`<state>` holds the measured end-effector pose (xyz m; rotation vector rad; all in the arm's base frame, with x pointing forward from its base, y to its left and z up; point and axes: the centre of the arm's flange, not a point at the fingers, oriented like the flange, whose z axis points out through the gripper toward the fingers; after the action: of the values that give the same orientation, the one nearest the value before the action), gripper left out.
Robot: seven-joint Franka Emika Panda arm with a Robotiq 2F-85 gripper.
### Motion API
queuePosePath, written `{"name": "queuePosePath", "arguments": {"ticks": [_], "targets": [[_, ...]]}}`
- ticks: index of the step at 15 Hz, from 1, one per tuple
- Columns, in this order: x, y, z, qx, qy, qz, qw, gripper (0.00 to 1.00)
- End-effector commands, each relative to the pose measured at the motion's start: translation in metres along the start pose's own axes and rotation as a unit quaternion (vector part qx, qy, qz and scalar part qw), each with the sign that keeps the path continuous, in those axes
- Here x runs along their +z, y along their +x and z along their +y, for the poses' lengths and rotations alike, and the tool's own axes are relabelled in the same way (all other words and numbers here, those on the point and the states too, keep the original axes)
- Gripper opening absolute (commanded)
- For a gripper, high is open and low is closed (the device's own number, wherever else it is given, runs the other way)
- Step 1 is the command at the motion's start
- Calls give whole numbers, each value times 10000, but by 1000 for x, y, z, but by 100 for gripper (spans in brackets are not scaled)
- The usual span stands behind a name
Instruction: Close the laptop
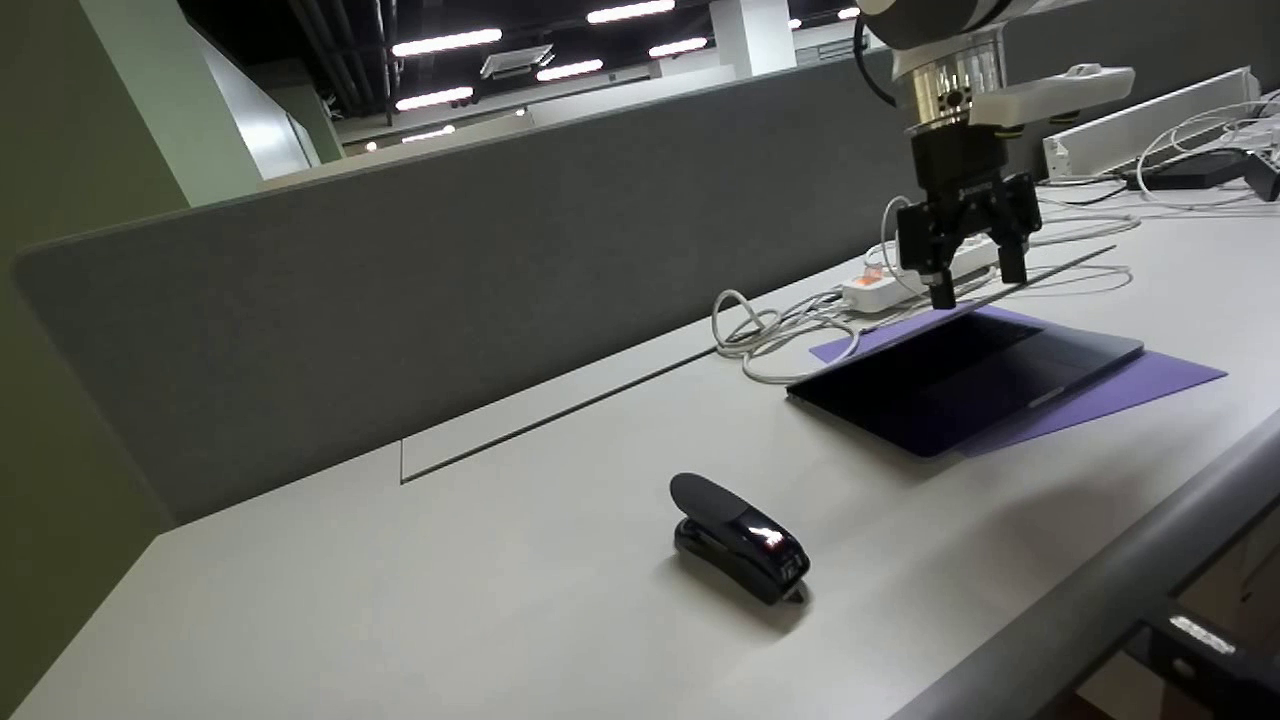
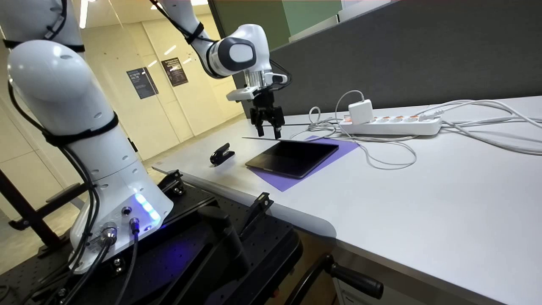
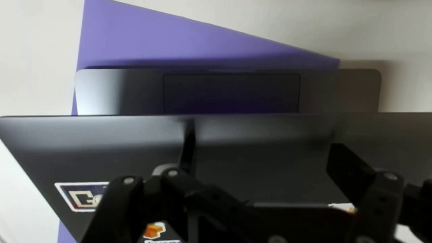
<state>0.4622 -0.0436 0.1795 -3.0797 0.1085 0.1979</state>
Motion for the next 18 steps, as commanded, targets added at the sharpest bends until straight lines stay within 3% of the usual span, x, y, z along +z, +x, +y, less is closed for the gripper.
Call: {"name": "queuePosePath", "arguments": {"ticks": [1, 5, 18], "targets": [[15, -8, 3, 54, 74, -80, 9999, 100], [35, -16, 6, 104, 59, -259, 9996, 100], [76, -33, 20, 143, -106, -149, 9997, 100]]}}
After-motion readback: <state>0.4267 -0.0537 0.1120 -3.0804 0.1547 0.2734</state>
